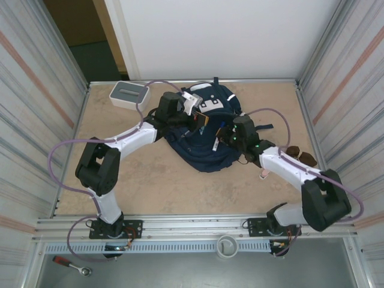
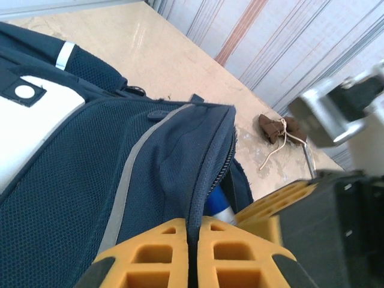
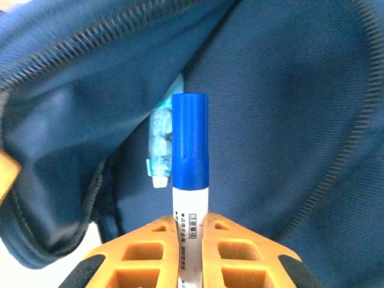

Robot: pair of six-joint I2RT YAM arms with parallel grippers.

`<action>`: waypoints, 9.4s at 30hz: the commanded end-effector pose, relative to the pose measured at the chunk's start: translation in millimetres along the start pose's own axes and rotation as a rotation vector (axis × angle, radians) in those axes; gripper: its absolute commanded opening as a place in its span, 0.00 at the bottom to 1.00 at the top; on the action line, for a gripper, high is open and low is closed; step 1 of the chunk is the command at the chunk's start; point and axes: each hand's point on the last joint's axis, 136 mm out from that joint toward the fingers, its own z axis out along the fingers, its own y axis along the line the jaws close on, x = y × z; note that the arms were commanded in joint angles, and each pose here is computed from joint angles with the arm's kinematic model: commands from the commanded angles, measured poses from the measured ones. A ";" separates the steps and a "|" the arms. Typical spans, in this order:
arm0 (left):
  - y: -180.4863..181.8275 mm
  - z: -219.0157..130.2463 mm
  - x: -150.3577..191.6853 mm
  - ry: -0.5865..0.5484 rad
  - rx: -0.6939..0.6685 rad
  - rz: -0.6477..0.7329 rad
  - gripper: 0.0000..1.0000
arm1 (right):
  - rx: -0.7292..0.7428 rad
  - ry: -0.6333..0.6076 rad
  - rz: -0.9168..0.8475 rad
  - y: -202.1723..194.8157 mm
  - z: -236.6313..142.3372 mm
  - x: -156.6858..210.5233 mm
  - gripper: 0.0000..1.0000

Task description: Pack books, pencil case, and school supplies into a backpack

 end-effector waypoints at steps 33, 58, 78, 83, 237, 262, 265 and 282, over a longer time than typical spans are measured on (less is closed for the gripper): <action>-23.4 -22.5 -37.5 -0.100 0.039 0.070 0.00 | 0.642 -0.140 -0.079 -158.7 -114.9 -11.2 0.66; -16.6 -15.9 -22.9 -0.076 0.032 0.047 0.00 | 0.779 -0.009 0.045 -234.3 -105.8 27.8 0.26; -31.9 -38.2 -61.5 -0.151 0.042 0.086 0.00 | -0.053 -0.022 -0.174 29.5 -26.3 -4.8 0.20; -32.4 -37.4 -59.7 -0.144 0.048 0.071 0.00 | -0.082 -0.021 -0.069 34.9 4.2 -11.9 0.20; -20.3 -30.3 135.5 0.120 -0.086 -0.374 0.62 | 0.274 0.021 -0.421 -53.4 -23.6 -45.1 0.56; -2.6 -15.6 109.3 0.021 -0.294 -0.390 0.56 | 0.121 0.032 -0.399 -57.4 -51.0 49.7 0.49; -6.0 -12.5 108.2 0.020 -0.296 -0.398 0.55 | 0.128 0.041 -0.395 -59.9 -46.8 53.0 0.48; 14.1 -10.4 107.0 0.002 -0.467 -0.382 0.56 | 0.156 0.054 -0.389 -69.9 -41.7 59.9 0.46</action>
